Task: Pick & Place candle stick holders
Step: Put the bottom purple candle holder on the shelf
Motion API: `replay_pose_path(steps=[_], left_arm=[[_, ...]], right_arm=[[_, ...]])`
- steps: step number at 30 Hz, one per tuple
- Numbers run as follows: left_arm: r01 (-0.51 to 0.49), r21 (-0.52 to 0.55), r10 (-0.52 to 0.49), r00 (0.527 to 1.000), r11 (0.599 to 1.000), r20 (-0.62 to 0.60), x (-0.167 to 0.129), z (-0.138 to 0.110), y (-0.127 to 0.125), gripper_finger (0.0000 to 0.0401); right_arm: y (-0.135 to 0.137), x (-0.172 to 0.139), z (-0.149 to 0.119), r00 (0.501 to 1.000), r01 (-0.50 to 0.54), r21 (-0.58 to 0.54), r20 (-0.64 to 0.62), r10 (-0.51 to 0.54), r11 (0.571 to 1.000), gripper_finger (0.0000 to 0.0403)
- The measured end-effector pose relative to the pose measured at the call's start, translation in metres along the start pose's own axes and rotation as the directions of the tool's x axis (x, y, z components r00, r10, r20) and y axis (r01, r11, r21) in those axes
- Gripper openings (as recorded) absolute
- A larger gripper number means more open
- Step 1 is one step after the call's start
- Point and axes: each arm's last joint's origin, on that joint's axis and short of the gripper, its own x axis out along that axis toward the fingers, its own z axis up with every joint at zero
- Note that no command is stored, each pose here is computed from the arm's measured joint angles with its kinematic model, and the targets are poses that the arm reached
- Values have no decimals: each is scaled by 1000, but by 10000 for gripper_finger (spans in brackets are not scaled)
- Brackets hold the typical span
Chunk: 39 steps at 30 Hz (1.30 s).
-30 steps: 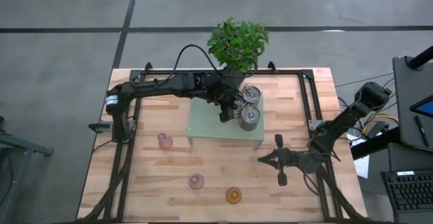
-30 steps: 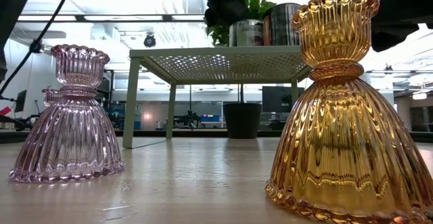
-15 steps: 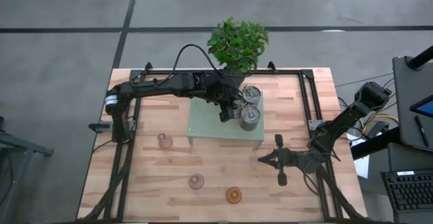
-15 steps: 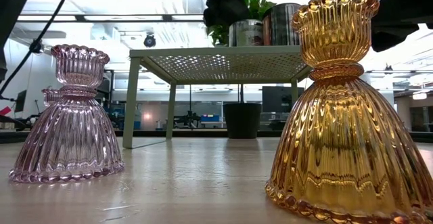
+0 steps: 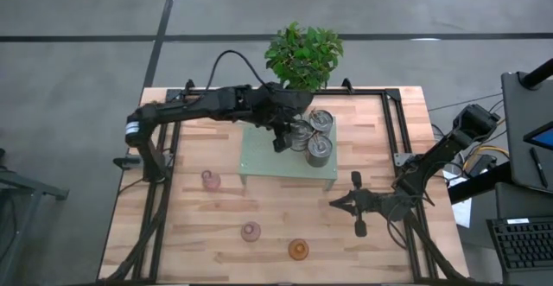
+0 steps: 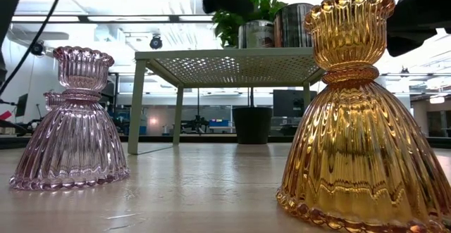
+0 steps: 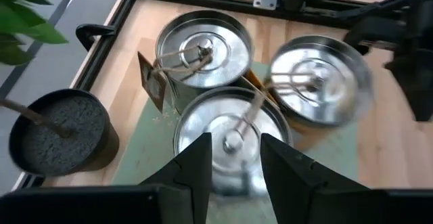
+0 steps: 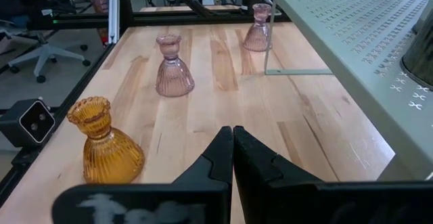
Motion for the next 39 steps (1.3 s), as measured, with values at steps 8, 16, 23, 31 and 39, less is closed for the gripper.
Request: replay_pose_path(steps=[8,16,23,31,39], left_arm=[[47,-7,-47,996,999,-73,-62,-12,-18,122],[181,0,-179,974,983,-139,-89,-29,-76,122],[311,64,-292,932,948,-213,-94,-55,-136,122],[348,30,-322,895,937,-310,-74,-104,-180,122],[319,54,-281,894,946,-348,-45,-151,-195,122]], right_arm=[[0,0,0,1000,0,0,-1,0,1000,8],[0,0,0,1000,-1,-5,1,1,1000,8],[0,0,0,1000,-1,0,2,1,1000,8],[0,0,0,1000,-3,8,6,3,1000,8],[0,0,1,1000,2,8,8,-2,1000,8]])
